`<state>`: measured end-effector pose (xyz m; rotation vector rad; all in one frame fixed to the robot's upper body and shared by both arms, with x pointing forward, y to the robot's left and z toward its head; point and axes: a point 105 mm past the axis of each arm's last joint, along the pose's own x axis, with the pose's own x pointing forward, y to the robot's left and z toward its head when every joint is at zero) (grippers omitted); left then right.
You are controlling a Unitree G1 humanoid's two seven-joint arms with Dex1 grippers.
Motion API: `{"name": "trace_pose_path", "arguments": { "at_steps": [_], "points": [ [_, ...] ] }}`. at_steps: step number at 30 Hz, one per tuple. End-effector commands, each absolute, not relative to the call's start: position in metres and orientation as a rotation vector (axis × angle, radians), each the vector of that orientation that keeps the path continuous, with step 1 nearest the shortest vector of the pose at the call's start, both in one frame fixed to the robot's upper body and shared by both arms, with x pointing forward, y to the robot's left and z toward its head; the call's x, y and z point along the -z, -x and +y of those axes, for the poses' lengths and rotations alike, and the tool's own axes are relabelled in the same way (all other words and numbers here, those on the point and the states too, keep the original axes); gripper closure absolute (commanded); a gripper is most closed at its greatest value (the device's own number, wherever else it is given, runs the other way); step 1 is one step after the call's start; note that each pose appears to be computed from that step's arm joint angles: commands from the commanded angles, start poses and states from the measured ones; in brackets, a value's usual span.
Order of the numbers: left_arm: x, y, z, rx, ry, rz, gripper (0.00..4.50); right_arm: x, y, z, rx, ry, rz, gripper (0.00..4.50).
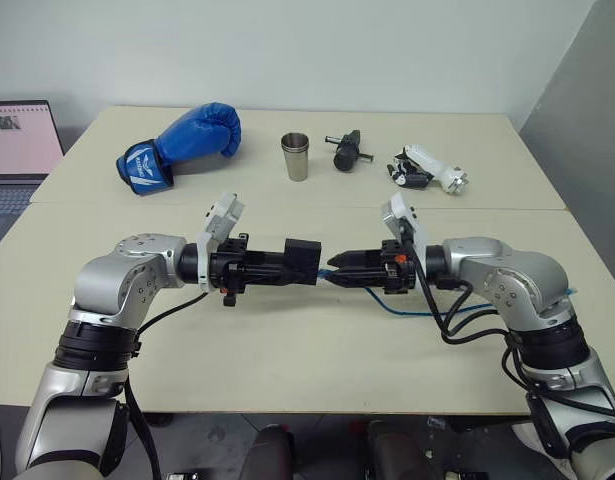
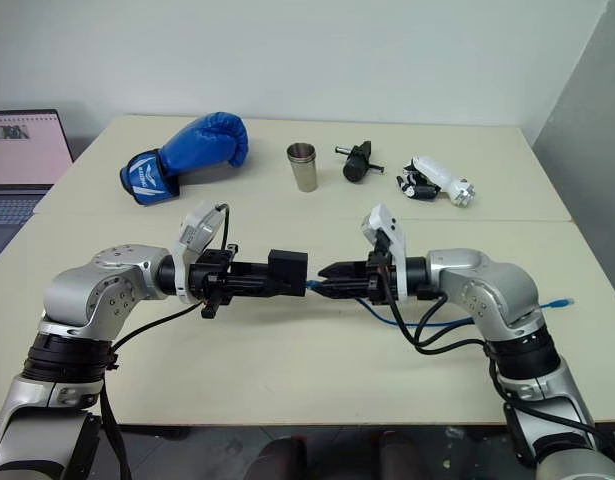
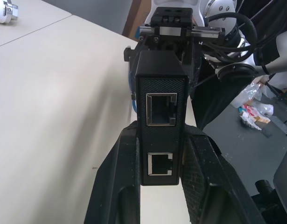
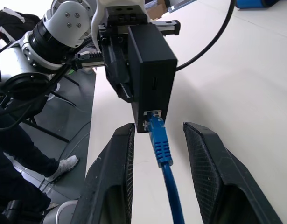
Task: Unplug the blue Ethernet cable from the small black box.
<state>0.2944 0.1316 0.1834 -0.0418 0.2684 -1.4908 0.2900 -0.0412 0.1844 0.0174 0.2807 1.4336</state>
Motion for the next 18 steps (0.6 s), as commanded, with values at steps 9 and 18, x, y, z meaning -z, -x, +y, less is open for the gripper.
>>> {"name": "trace_pose_path", "arguments": {
  "at_steps": [9, 18],
  "points": [
    [-0.1946, -0.2908, 0.1283, 1.524, 0.004, 0.223, 3.70, -0.1878, -0.2924, -0.0357, -1.443, -0.010, 0.267, 2.77],
    [-0.1949, -0.2913, 0.1268, 1.523, 0.003, 0.220, 3.70, -0.1909, -0.2912, -0.0324, -1.454, -0.020, 0.272, 2.77]
  ]
}}
